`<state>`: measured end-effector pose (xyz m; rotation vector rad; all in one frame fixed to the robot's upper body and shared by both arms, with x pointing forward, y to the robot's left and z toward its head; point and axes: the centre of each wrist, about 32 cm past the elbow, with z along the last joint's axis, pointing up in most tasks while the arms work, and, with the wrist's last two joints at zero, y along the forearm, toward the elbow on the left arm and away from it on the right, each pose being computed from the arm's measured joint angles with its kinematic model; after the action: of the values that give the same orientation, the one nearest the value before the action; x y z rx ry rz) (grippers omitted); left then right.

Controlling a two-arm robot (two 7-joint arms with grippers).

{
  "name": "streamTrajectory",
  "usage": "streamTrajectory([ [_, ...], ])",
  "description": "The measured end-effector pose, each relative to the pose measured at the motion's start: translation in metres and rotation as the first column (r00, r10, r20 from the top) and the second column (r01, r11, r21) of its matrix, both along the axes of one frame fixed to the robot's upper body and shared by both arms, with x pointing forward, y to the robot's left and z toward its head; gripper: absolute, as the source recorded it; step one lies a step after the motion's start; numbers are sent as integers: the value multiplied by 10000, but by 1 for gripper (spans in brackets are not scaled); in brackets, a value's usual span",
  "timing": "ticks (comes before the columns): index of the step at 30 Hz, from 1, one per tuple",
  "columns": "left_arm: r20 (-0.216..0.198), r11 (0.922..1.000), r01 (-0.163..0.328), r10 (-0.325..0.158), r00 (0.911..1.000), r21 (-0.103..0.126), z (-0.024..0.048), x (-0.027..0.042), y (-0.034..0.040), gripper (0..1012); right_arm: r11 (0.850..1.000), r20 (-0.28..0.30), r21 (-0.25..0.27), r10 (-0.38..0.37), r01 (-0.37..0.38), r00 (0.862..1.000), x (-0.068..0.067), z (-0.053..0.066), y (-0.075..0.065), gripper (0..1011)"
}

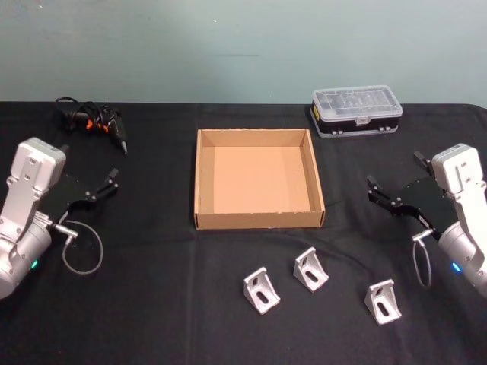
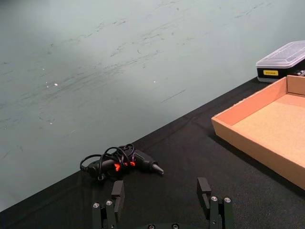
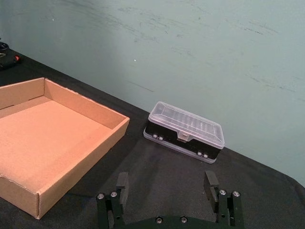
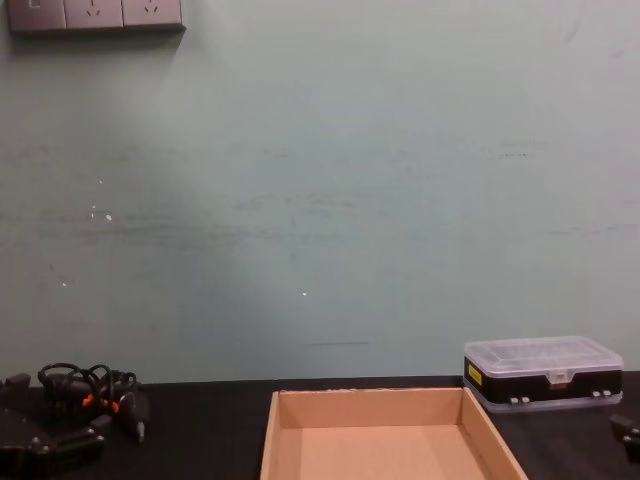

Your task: Use one hand to pick up the angle iron from the table and place it into the box.

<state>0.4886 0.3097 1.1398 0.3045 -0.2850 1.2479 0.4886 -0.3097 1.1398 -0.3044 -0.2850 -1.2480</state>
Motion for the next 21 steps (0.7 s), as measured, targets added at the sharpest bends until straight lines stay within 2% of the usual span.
streamTrajectory([
  [21,0,10000,-1,1,10000,0,0,0,0,1000,10000,0,0,0,0,10000,0,0,0,1003],
])
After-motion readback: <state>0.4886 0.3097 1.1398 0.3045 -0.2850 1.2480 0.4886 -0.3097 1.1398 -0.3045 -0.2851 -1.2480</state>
